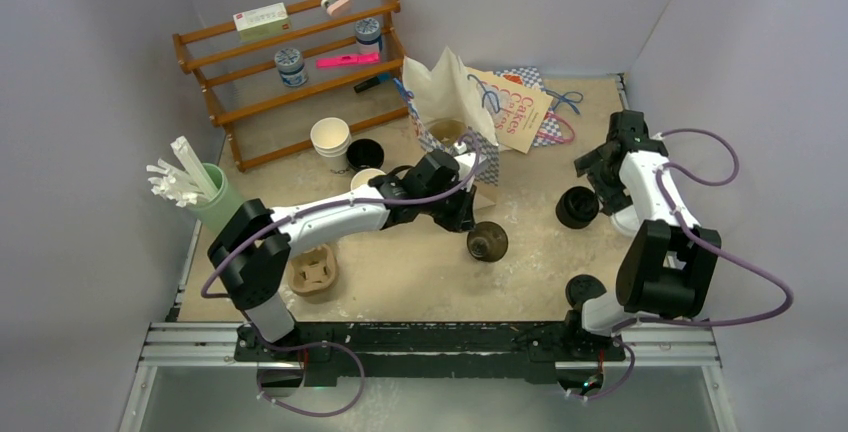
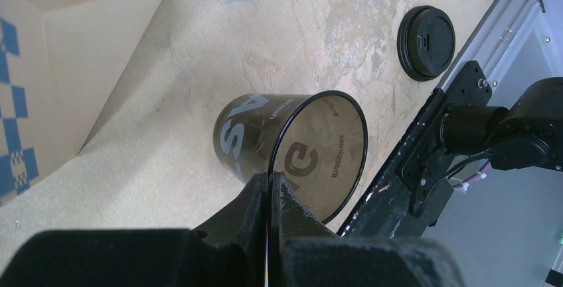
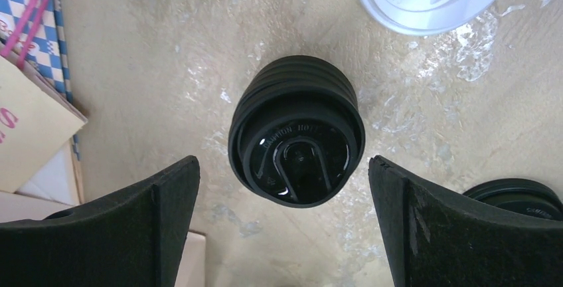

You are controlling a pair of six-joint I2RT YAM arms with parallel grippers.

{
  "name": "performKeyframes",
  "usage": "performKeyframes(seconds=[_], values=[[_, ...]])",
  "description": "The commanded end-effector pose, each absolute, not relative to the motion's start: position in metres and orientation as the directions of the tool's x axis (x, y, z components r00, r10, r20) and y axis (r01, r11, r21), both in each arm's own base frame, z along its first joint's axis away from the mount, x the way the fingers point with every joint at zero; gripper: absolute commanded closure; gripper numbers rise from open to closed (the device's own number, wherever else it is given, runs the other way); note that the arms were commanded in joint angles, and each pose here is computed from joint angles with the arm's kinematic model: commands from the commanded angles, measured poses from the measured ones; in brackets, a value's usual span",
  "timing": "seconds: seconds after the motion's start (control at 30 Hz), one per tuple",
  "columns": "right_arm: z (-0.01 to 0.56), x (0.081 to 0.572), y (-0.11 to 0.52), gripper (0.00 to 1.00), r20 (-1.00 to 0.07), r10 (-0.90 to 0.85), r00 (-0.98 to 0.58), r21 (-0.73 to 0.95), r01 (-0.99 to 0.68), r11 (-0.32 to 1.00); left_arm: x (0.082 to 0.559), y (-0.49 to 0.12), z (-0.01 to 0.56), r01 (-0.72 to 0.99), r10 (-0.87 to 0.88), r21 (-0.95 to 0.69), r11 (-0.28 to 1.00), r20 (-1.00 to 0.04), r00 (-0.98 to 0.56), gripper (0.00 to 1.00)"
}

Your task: Pack the takeout coffee

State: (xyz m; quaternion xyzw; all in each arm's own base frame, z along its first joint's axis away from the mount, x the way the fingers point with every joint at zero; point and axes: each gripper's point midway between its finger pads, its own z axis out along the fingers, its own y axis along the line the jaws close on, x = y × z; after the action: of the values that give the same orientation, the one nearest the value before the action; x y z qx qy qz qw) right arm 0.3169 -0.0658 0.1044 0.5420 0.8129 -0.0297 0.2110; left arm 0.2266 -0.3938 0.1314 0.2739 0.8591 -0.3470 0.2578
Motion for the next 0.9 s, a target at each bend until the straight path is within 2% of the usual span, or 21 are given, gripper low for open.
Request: performKeyframes(seconds=[0.0,0.23,0.5,0.67,0.87], values=[[0.103,0.297,-0.068,0.01,-0.385,0.841,-0.380,0.121,0.882,0.455,0.225,-0.397,0.143,0.615,0.292,-0.485,0.622,-0.585,-0.756,1.00],[0.098,0.293,-0.063,0.01,-0.409,0.798,-0.442,0.158,0.827,0.539,0.215,-0.393,0.127,0.551,0.280,-0.527,0.647,-0.508,-0.814,1.00],[0.081,0.297,-0.051,0.01,-0.382,0.803,-0.458,0.218,0.799,0.560,0.214,-0.390,0.123,0.545,0.266,-0.527,0.653,-0.514,-0.816,1.00],[0.079,0.305,-0.044,0.09,-0.382,0.810,-0.444,0.283,0.778,0.560,0.210,-0.386,0.122,0.548,0.269,-0.529,0.649,-0.514,-0.815,1.00],[0.083,0.313,-0.048,0.19,-0.393,0.805,-0.444,0.275,0.779,0.563,0.211,-0.386,0.122,0.554,0.272,-0.526,0.646,-0.519,-0.810,1.00]])
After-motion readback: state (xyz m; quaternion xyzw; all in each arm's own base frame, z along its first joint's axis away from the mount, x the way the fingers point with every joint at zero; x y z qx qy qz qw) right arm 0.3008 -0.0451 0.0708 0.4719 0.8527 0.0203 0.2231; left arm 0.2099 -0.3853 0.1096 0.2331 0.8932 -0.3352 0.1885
